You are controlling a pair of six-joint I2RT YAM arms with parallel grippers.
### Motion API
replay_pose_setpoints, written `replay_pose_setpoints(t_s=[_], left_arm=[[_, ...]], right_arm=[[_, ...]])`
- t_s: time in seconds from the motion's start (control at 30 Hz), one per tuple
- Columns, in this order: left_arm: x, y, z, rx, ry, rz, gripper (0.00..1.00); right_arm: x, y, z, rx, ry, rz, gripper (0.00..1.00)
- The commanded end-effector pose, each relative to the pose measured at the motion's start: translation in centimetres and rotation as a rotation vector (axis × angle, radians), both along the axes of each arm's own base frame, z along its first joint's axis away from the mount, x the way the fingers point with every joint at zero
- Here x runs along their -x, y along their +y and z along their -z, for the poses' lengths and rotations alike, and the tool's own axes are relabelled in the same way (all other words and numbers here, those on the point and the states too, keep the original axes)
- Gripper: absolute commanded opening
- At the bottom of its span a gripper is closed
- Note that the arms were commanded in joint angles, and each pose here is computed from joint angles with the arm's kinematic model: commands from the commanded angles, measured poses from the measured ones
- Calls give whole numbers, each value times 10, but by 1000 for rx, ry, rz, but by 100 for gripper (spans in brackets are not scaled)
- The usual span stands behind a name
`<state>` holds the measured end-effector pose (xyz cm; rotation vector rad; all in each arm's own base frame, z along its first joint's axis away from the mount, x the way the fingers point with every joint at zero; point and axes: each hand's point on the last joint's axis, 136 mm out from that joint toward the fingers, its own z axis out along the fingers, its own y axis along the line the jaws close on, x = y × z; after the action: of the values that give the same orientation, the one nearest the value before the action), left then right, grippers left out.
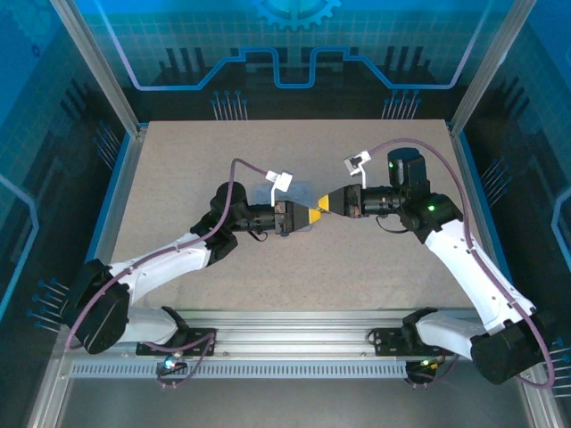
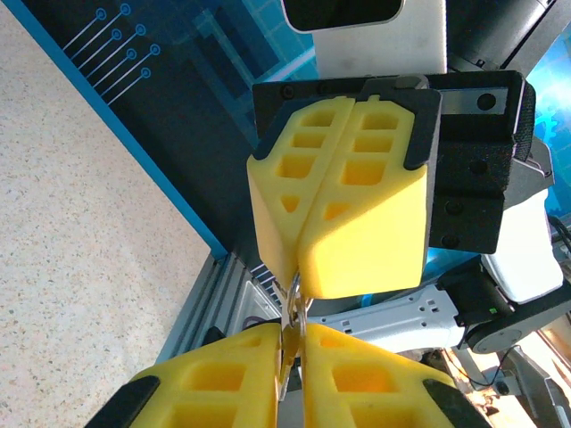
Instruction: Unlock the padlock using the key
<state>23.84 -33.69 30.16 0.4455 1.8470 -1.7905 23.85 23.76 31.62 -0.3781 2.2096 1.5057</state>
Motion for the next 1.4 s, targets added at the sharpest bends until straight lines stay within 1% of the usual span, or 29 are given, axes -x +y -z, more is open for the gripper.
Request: replay_pose_setpoints(t_s=[0.0, 0.07, 0.2, 0.43, 0.57, 0.73, 0.87, 0.9, 1.0, 1.1, 1.17, 1.3, 1.37], left_arm=[[1, -1, -4, -1, -22, -2, 13], [1, 0, -3, 0, -19, -2, 12], [2, 1, 1, -5, -14, -5, 17], [2, 1, 3, -9, -10, -7, 17], [2, 0, 6, -14, -5, -3, 14], [2, 1, 7, -15, -2, -5, 13], [2, 1, 9, -17, 1, -7, 15], [2, 1, 9, -17, 1, -6, 15], [2, 1, 9, -17, 1, -8, 7], [2, 1, 8, -16, -3, -9, 5], [1, 1, 8, -23, -7, -12, 0], [0, 2, 8, -57, -11, -21, 0], [0, 4, 12, -104, 0, -28, 0]], right_arm=[[5, -2, -14, -31, -24, -9, 0], [5, -3, -15, -31, -26, -7, 0], [2, -4, -15, -33, -27, 4, 0], [2, -4, -14, -40, -27, 10, 0], [2, -5, -14, -39, -27, 14, 0], [0, -8, -15, -40, -30, 25, 0], [-1, -9, -14, -42, -30, 35, 0], [-1, -9, -15, -44, -31, 34, 0], [0, -9, -14, -45, -28, 33, 0], [0, -10, -12, -44, -25, 32, 0], [2, -10, -11, -40, -24, 29, 0], [2, -13, -4, -23, -22, 34, 0], [1, -16, 1, -8, -18, 43, 0]])
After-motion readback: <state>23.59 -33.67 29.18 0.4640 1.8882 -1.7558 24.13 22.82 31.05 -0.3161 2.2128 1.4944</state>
